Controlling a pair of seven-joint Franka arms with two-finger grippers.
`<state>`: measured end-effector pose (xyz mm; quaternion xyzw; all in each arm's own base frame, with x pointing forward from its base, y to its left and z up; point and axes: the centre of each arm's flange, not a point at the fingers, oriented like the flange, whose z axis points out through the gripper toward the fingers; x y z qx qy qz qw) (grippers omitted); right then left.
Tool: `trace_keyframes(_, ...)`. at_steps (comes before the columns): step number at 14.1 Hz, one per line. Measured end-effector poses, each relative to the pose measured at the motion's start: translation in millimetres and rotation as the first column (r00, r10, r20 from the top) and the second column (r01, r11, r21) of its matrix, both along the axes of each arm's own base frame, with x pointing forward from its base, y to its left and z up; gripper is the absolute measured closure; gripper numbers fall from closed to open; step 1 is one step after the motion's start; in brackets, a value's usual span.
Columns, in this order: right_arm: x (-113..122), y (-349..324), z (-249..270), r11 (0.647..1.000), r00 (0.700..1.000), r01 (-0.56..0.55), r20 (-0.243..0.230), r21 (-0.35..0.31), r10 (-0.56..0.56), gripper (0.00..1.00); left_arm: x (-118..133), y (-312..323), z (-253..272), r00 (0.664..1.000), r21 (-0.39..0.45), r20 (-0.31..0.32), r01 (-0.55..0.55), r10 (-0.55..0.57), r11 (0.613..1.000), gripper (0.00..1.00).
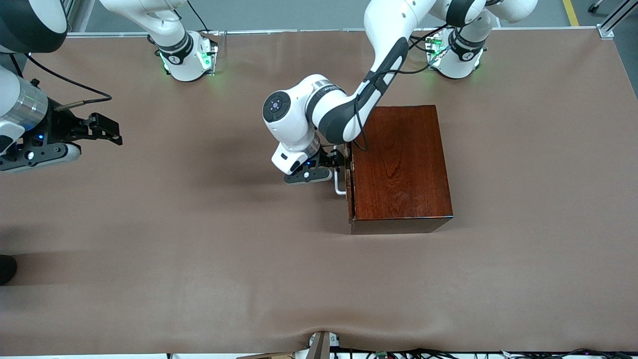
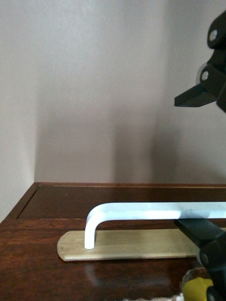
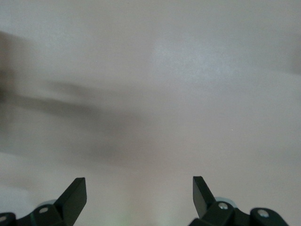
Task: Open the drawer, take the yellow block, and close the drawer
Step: 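Pull the drawer open with the left gripper while the right gripper approaches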
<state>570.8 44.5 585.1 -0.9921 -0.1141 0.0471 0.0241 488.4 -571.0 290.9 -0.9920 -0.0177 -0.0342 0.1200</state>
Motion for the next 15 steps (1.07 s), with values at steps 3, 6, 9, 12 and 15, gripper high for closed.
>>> trace_keyframes(3,3.9,0.3,-4.4,0.998,0.998,-0.065,0.006,0.006,0.065,0.0,-3.3,-8.6,2.2,1.0,-0.036,0.018,0.005,-0.005,0.999,0.0)
trace_keyframes(6,6.8,1.7,-7.8,0.987,0.987,-0.16,0.014,0.014,0.16,0.0,-9.0,-20.9,3.5,0.999,-0.078,0.048,0.011,-0.008,0.997,0.0)
trace_keyframes(9,11.0,7.0,-14.4,0.961,0.961,-0.275,0.02,0.023,0.274,0.0,-9.9,-27.5,-1.4,0.998,-0.111,0.069,0.008,-0.001,0.994,0.0)
trace_keyframes(12,15.7,8.5,-24.2,0.918,0.919,-0.395,0.018,0.035,0.395,0.0,-10.1,-34.0,-8.7,0.996,-0.145,0.087,0.013,-0.001,0.989,0.0)
trace_keyframes(15,20.8,16.2,-27.5,0.839,0.84,-0.543,0.051,0.039,0.541,0.0,-9.7,-38.5,-7.0,0.996,-0.186,0.093,0.011,0.006,0.982,0.0)
